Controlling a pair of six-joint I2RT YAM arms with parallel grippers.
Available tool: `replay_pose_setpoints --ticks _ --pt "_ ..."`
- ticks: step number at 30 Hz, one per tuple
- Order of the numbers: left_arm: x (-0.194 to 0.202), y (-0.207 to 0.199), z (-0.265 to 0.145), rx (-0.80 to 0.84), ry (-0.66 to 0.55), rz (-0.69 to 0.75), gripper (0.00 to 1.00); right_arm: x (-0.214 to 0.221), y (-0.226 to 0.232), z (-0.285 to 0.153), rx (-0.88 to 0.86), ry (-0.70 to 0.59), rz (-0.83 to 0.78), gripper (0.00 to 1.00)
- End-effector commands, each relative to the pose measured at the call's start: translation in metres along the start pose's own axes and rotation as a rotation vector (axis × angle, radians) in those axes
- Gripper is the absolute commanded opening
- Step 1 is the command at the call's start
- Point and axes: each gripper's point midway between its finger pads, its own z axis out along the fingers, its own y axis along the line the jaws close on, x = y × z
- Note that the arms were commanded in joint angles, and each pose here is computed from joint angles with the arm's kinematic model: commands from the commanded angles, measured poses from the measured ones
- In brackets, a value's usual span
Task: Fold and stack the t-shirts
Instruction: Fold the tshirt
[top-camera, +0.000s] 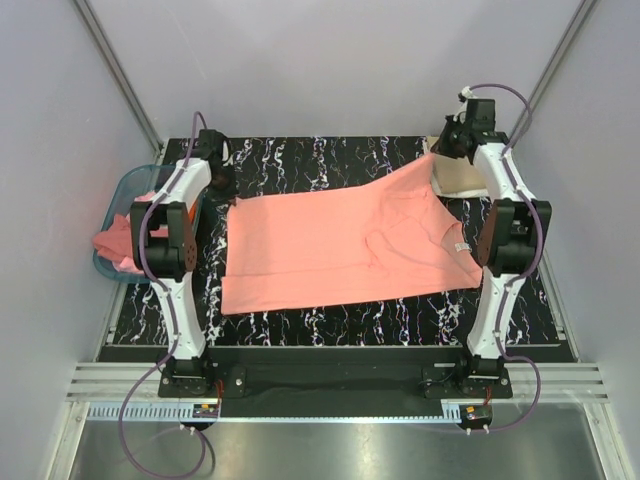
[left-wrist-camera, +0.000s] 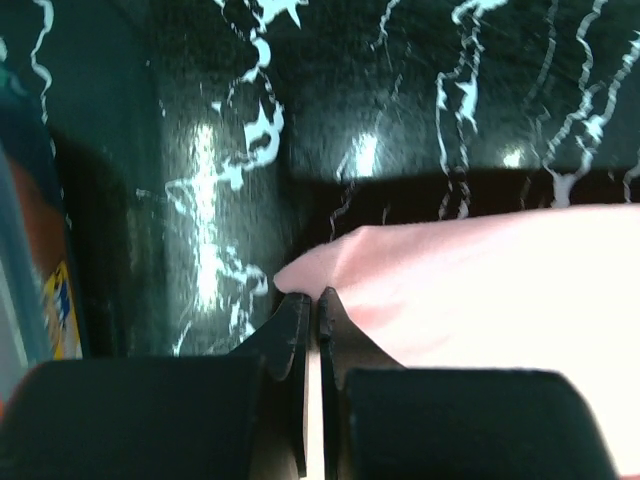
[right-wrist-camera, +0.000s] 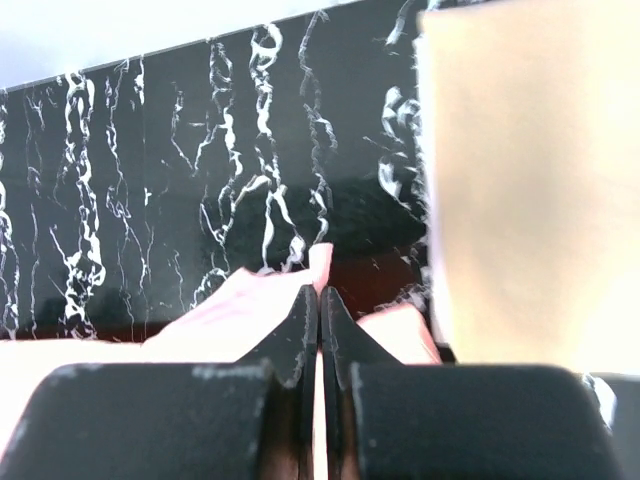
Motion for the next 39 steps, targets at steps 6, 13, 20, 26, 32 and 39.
replay_pose_setpoints --ticks 6,13,20,26,32,39 --pt "0.005 -0.005 -0.039 0.044 -0.081 -0.025 0.00 -0.032 0.013 -0.073 -0.036 -0.215 0.016 0.00" --pt "0.035 -0.001 -0.046 0.040 -0.057 -0.043 0.00 0.006 -0.007 -0.099 0.057 -0.199 0.035 0.00" --pt "0.056 0.004 -0.059 0.023 -0.060 -0.058 0.00 0.032 -0.010 -0.133 0.076 -0.235 0.073 0.00" --pt "0.065 -0.001 -0.067 0.054 -0.062 -0.076 0.00 0.050 -0.015 -0.155 0.104 -0.249 0.081 0.00" --pt "0.084 -0.002 -0.073 0.069 -0.050 -0.090 0.00 0.087 -0.023 -0.170 0.144 -0.229 0.159 0.00" --pt "0.113 0.008 -0.056 0.023 0.007 -0.094 0.00 0.121 -0.022 -0.187 0.135 -0.224 0.252 0.00"
